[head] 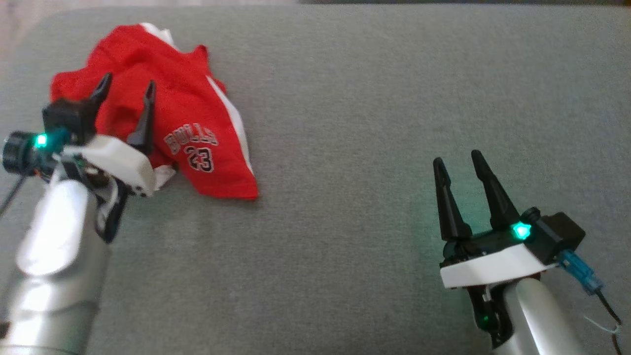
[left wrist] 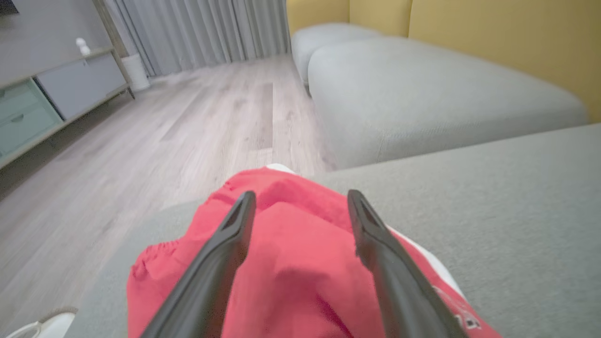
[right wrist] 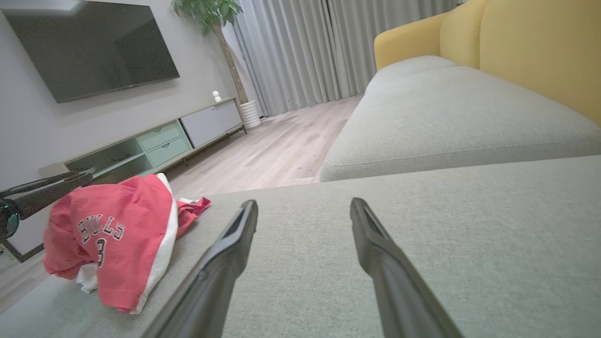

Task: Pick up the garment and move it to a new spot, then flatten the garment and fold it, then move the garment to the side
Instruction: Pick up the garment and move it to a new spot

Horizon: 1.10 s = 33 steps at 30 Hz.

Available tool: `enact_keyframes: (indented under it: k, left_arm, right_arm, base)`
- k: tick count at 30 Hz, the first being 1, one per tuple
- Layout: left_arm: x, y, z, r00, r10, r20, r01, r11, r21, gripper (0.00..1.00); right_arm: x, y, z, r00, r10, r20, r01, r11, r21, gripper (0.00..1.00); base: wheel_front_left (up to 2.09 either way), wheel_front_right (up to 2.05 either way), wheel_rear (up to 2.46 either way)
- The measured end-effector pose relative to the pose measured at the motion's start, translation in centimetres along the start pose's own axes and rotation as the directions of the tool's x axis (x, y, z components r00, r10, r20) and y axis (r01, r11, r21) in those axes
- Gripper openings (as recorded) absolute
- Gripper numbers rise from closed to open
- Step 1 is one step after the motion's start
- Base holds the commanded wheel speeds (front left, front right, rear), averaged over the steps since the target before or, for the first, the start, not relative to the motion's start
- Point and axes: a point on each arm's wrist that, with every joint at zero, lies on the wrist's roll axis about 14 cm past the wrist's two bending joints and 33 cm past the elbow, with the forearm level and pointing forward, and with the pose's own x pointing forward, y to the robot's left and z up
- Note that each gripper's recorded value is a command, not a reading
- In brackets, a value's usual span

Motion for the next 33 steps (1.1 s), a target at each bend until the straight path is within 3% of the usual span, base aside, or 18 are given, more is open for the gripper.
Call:
enact_keyframes:
  k: [6,10,11,15,22,26,33]
  left_arm:
    - [2.3,0.2,-5.6,0.962,-0.035,-0.27,0.048,0.998,0.041,1.0]
    - [2.9,0.7,-7.8,0.935,-0.024,-0.353,0.048,0.997,0.058,1.0]
    - [3.0,0.7,-7.9,0.933,-0.023,-0.36,0.047,0.997,0.056,0.0]
    - [3.3,0.6,-6.7,0.957,-0.026,-0.289,0.043,0.998,0.051,0.0]
    - [3.7,0.7,0.6,0.999,-0.011,0.038,0.011,1.0,0.022,0.0]
    - [2.9,0.1,6.0,0.972,-0.017,0.236,0.017,1.0,0.001,0.0]
    - [-0.1,-2.3,14.0,0.874,-0.053,0.484,0.077,0.997,-0.029,0.0]
  right_arm:
    - [0.0,-2.2,-0.2,0.998,-0.058,-0.004,0.058,0.998,0.001,1.0]
    - [-0.3,-3.2,-0.3,0.996,-0.088,-0.007,0.088,0.996,0.001,1.0]
    - [-0.4,-3.3,-0.3,0.996,-0.092,-0.007,0.092,0.996,0.0,1.0]
    - [-0.6,-3.4,0.1,0.996,-0.095,0.003,0.095,0.996,-0.003,1.0]
    - [-0.8,-2.9,1.4,0.996,-0.086,0.036,0.087,0.996,-0.015,1.0]
    - [-1.0,-2.4,2.1,0.996,-0.075,0.052,0.076,0.997,-0.021,1.0]
    - [-2.0,-1.6,2.7,0.996,-0.066,0.062,0.067,0.997,-0.023,1.0]
  base:
    - [0.0,0.0,0.0]
    - [0.0,0.0,0.0]
    - [0.0,0.0,0.0]
    - [0.0,0.0,0.0]
    - [0.0,0.0,0.0]
    - [0.0,0.0,0.0]
    - [0.0,0.0,0.0]
